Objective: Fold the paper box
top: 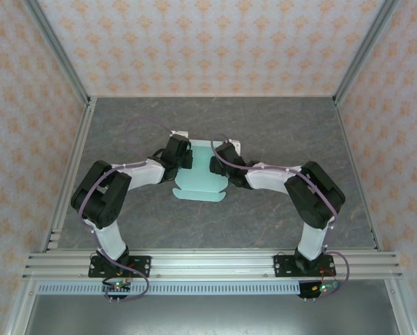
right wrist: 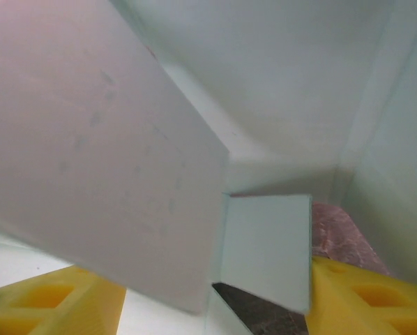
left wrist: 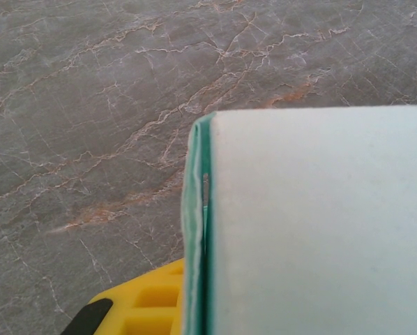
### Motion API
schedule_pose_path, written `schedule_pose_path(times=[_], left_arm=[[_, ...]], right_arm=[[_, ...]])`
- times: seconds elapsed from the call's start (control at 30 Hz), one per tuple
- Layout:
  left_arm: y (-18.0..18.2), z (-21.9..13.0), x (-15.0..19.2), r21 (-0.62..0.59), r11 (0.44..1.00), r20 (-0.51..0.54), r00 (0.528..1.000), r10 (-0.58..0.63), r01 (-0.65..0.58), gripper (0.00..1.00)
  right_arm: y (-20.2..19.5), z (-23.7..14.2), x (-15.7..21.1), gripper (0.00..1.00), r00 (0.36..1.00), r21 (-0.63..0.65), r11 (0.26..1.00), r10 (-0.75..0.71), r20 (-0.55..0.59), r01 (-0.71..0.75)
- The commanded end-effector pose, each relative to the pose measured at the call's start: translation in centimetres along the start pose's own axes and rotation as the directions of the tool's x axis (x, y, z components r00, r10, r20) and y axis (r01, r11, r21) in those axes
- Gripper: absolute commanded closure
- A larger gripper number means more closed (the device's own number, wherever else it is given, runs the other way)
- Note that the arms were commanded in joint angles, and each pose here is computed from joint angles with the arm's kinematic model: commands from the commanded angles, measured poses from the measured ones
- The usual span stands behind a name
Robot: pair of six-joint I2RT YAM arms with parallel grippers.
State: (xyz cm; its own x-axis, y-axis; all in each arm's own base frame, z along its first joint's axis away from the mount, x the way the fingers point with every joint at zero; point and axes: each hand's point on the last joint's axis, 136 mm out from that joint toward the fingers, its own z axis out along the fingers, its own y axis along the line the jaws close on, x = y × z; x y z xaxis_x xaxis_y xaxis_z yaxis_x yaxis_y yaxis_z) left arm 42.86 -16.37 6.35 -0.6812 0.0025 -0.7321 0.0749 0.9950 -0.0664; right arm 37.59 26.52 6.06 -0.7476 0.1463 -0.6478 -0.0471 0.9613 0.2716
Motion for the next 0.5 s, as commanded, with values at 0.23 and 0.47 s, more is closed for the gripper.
schedule_pose_path(times=[0.23,0.47], left_arm=[[-0.8,-0.8,-1.7,0.034,0.999,0.034,0.999,-0.009,0.007,1.0],[-0.8,-0.8,-1.6,0.036,0.999,0.031,0.999,-0.009,0.008,1.0]], right_arm=[[2.7,0.0,-1.5,0.41,0.999,-0.122,0.993,0.006,0.036,-0.002],[3.3,0.7,-0.9,0.49,1.0,-0.151,0.988,0.006,0.02,-0.003]])
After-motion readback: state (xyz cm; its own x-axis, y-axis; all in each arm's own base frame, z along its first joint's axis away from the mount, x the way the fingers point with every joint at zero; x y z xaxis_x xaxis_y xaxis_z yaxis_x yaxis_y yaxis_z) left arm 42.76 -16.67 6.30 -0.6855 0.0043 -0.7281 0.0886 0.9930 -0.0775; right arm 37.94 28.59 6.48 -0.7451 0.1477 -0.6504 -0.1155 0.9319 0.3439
